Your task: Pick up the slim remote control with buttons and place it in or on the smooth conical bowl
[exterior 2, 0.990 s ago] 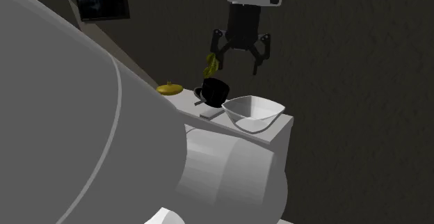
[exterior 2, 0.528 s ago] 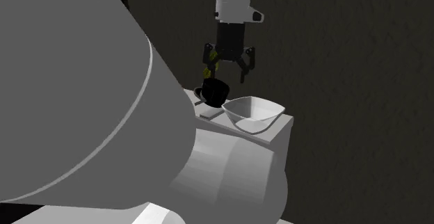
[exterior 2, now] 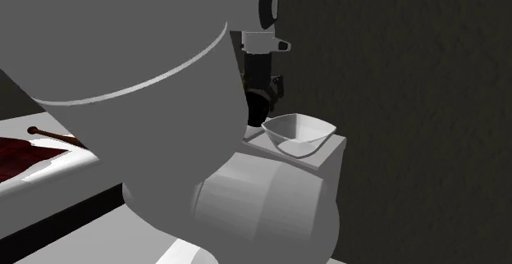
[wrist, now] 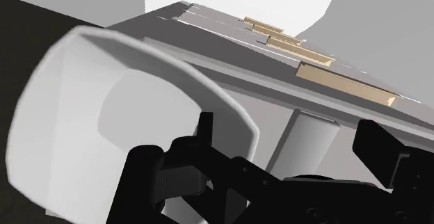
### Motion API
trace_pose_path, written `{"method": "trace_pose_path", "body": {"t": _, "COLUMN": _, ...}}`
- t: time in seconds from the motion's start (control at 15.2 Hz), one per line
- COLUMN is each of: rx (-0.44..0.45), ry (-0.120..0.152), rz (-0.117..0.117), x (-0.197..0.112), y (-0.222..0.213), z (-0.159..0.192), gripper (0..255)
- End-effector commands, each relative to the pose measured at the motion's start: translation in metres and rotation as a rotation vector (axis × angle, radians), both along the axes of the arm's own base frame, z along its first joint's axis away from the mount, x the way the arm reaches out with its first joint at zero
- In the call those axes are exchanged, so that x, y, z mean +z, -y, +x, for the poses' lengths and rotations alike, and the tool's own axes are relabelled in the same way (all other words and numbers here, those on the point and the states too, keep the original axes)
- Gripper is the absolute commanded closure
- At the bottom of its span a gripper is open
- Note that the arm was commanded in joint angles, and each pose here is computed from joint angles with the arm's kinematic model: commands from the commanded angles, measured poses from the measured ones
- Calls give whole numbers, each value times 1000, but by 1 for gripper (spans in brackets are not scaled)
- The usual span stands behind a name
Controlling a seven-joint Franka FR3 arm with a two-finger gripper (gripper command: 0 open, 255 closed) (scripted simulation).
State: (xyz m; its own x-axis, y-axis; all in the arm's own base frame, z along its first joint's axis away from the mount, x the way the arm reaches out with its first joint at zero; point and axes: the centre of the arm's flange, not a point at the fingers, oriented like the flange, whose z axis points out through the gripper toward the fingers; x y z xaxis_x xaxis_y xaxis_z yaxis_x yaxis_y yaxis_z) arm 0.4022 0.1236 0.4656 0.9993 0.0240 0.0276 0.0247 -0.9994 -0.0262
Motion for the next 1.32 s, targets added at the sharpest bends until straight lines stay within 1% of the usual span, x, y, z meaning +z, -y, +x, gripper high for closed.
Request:
{"method": "trace_pose_path", "body": {"t": 0.0, "rx": -17, "ry": 0, "rz": -8, "x": -15, "y": -16, "z": 17, "gripper": 0}}
{"method": "trace_pose_path", "body": {"t": 0.59, "rx": -91, "ry": -2, "rz": -52, "x": -88, "y": -79, "z": 92, "gripper": 0}}
{"method": "trace_pose_path", "body": {"t": 0.66, "rx": -95, "ry": -2, "rz": -55, "x": -93, "y": -83, "z": 97, "gripper": 0}}
{"method": "trace_pose_path", "body": {"t": 1.12, "rx": -95, "ry": -2, "rz": -55, "x": -130, "y": -82, "z": 98, "gripper": 0}}
{"method": "trace_pose_path", "body": {"t": 1.25, "rx": -95, "ry": -2, "rz": -55, "x": -133, "y": -82, "z": 98, "gripper": 0}}
